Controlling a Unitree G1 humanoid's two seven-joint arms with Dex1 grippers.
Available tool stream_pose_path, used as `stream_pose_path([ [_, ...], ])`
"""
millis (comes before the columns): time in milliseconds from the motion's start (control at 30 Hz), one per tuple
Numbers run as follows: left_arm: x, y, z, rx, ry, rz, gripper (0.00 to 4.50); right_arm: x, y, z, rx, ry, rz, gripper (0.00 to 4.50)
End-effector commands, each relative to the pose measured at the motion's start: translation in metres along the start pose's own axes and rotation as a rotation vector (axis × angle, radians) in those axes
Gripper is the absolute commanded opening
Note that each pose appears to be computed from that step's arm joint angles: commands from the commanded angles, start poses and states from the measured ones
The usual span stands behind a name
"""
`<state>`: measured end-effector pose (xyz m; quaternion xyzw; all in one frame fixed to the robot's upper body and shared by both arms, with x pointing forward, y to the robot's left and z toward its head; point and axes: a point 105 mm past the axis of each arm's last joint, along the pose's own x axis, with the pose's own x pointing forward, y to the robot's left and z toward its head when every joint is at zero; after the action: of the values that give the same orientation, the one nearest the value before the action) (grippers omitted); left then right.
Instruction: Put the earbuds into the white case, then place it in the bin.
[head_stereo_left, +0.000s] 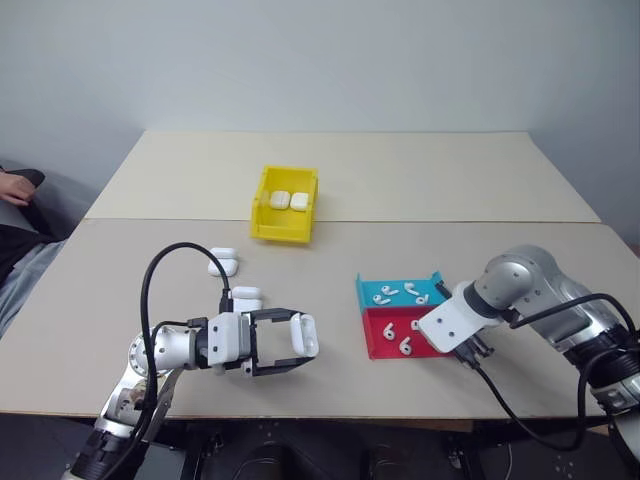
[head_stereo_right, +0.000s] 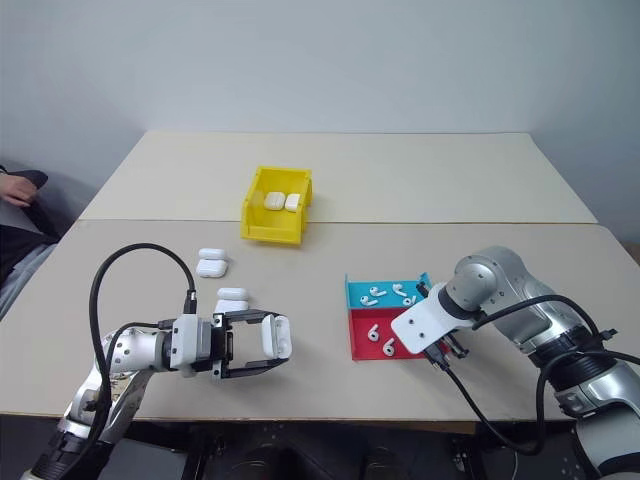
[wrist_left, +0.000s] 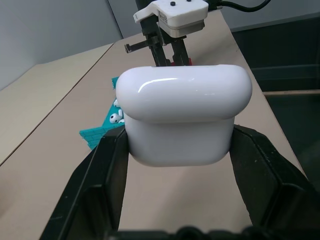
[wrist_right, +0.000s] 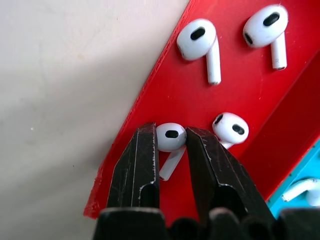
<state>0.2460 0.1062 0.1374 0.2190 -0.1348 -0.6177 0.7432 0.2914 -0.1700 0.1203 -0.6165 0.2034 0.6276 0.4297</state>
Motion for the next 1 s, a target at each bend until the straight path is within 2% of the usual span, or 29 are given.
stream_pose_path([
  [33,0.003,0.004,0.01,0.032,-0.042,0.002,2.76,-0.025,-0.006,0.011,0.01,-0.048,-0.076,0.61],
  [267,0.015,0.02,0.045,0.004,-0.219,0.04,2.76,-0.11,-0.03,0.045,0.236,-0.389,-0.479,0.61],
  [433,0.023,0.025,0.064,-0.03,-0.326,-0.013,2.76,-0.169,-0.04,0.074,0.343,-0.849,-0.818,0.61],
  [500,0.027,0.027,0.069,-0.038,-0.357,-0.048,2.76,-0.181,-0.035,0.089,0.32,-1.043,-0.893,0.61],
  [600,0.034,0.031,0.077,-0.049,-0.414,-0.103,2.76,-0.184,-0.022,0.115,0.247,-1.31,-0.934,0.61],
  [700,0.043,0.035,0.081,-0.053,-0.437,-0.149,2.76,-0.181,-0.018,0.126,0.241,-1.484,-0.968,0.61],
  [800,0.052,0.037,0.086,-0.046,-0.455,-0.189,2.76,-0.172,-0.018,0.133,0.222,-1.559,-0.994,0.61],
  [1000,0.056,0.038,0.095,-0.032,-0.482,-0.223,2.76,-0.146,-0.022,0.141,0.176,-1.502,-0.971,0.61],
])
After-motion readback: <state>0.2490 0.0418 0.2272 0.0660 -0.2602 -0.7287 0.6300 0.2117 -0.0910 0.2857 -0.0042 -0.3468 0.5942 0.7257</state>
